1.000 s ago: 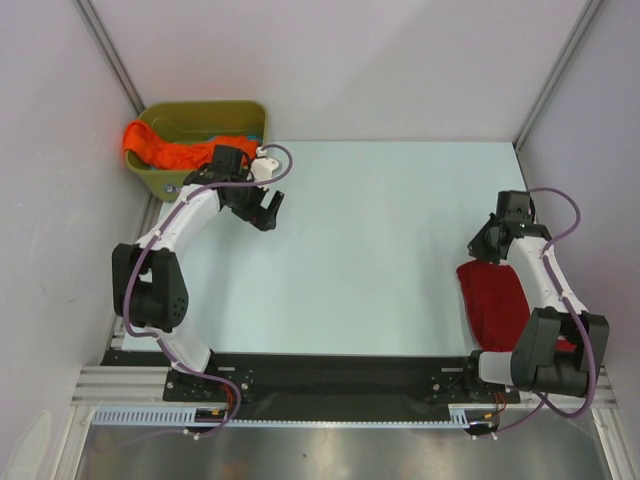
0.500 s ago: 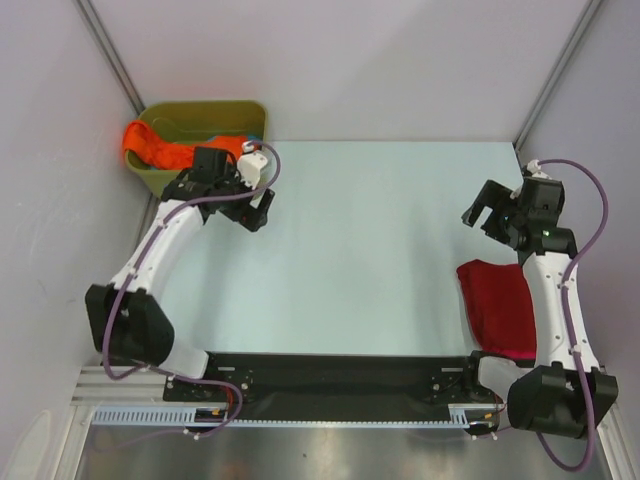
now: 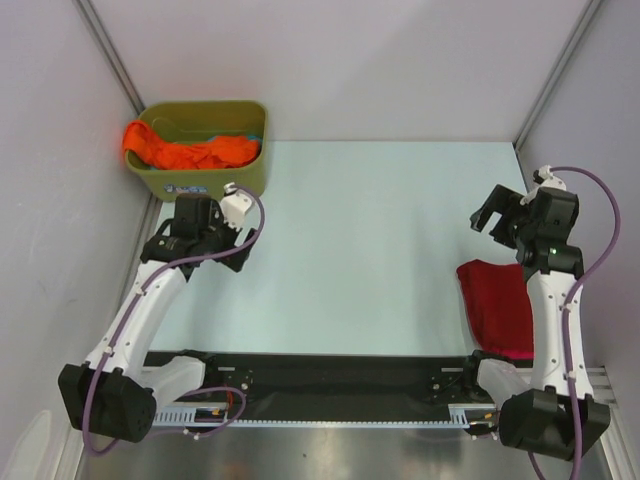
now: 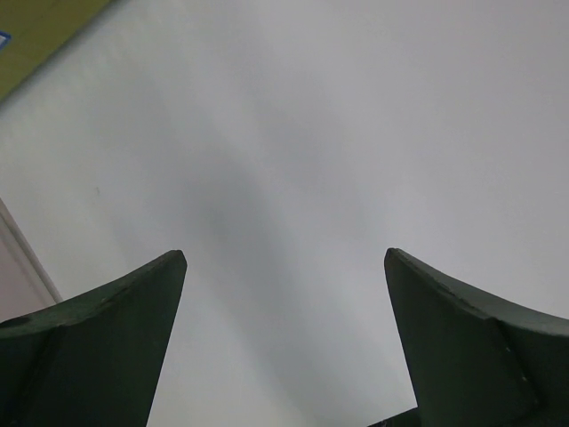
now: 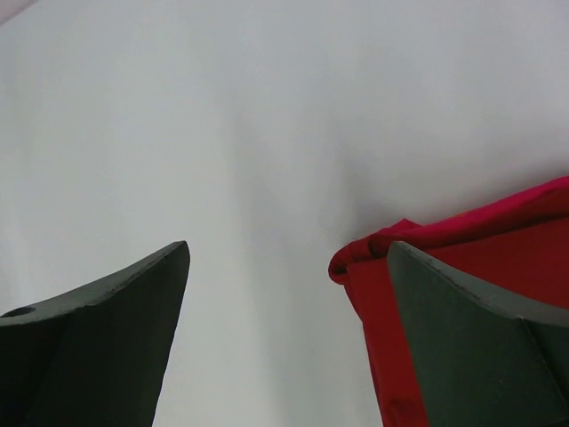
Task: Fold and stack the t-shirts
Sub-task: Neatly place the folded tshirt to the corner
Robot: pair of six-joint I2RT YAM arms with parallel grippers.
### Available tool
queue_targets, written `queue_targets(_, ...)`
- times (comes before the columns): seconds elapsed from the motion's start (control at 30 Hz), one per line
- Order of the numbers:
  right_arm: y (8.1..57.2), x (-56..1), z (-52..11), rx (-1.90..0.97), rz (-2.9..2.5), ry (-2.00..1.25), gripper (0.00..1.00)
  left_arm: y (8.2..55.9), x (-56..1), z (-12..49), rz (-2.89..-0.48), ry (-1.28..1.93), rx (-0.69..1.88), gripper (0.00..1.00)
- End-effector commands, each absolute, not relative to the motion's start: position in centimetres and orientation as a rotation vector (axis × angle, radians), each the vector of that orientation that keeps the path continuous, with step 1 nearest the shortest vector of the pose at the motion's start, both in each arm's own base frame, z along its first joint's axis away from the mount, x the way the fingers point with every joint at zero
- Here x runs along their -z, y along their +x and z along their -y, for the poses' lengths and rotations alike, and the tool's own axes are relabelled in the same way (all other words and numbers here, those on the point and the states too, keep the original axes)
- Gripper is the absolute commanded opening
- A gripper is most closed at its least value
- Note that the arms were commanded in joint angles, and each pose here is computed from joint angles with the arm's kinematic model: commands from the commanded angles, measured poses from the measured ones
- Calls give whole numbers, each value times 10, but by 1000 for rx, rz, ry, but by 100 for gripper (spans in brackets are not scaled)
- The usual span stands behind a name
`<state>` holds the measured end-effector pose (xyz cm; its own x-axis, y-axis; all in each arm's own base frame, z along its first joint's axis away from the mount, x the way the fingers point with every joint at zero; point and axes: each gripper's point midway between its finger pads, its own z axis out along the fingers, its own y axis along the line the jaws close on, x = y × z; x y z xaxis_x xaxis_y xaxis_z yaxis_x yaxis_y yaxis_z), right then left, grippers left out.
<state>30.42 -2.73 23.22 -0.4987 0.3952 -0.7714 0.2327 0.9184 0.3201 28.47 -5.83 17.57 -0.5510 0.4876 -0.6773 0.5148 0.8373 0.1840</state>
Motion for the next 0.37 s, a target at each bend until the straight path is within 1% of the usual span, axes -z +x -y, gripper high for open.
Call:
queue_targets(0.0, 312, -262, 27, -214, -1975, 402, 100, 285, -176, 47, -2244, 686, -7, 100)
queue_targets(0.33, 310, -263, 27, -173, -1950, 363, 100, 281, -177, 46, -2251, 675, 11, 100)
